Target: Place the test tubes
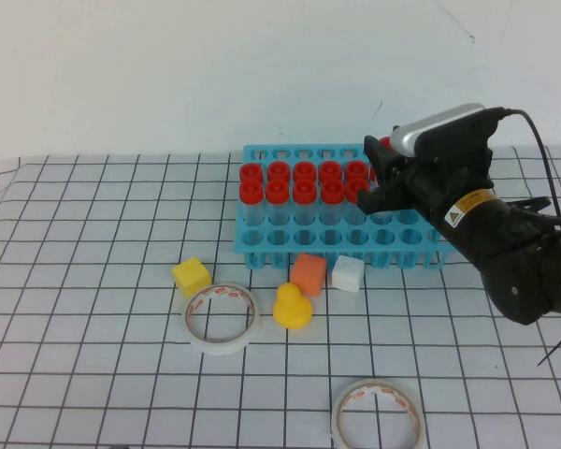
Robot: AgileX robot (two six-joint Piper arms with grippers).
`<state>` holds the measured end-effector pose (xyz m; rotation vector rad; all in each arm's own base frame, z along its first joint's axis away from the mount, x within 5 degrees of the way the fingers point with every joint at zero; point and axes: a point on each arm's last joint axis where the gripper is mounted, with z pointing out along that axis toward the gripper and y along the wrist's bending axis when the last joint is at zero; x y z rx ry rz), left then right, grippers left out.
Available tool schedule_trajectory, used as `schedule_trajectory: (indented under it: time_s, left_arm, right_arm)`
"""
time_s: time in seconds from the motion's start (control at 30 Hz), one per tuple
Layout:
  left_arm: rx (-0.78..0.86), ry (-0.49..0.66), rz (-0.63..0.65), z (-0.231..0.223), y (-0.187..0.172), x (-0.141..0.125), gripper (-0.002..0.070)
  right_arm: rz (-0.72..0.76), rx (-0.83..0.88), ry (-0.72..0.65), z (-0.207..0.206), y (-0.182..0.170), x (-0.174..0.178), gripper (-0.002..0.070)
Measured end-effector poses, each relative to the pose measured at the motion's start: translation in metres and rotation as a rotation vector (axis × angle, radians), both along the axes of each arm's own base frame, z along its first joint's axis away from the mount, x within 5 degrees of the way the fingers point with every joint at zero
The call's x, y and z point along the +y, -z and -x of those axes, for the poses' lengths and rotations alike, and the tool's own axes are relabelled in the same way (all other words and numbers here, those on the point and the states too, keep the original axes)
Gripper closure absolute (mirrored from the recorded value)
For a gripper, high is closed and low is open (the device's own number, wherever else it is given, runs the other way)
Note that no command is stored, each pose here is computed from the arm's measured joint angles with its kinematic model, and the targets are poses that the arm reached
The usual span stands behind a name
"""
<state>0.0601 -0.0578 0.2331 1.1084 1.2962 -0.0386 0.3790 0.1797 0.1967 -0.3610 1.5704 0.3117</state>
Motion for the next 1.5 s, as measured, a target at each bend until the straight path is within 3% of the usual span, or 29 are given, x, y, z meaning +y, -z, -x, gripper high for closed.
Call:
schedule_trajectory:
  time_s: [0.6,1.5]
  left_arm:
    - [-0.004,0.001,-0.011,0.0,0.0,0.0,0.0676]
    - [-0.007,0.001,-0.014,0.0,0.0,0.0,0.0676]
  right_arm:
    - [0.046,0.008,0.028,-0.012,0.022,0.003,0.0397]
    - [-0.024,0.035,0.048,-0.014,0.031,0.001,0.0397]
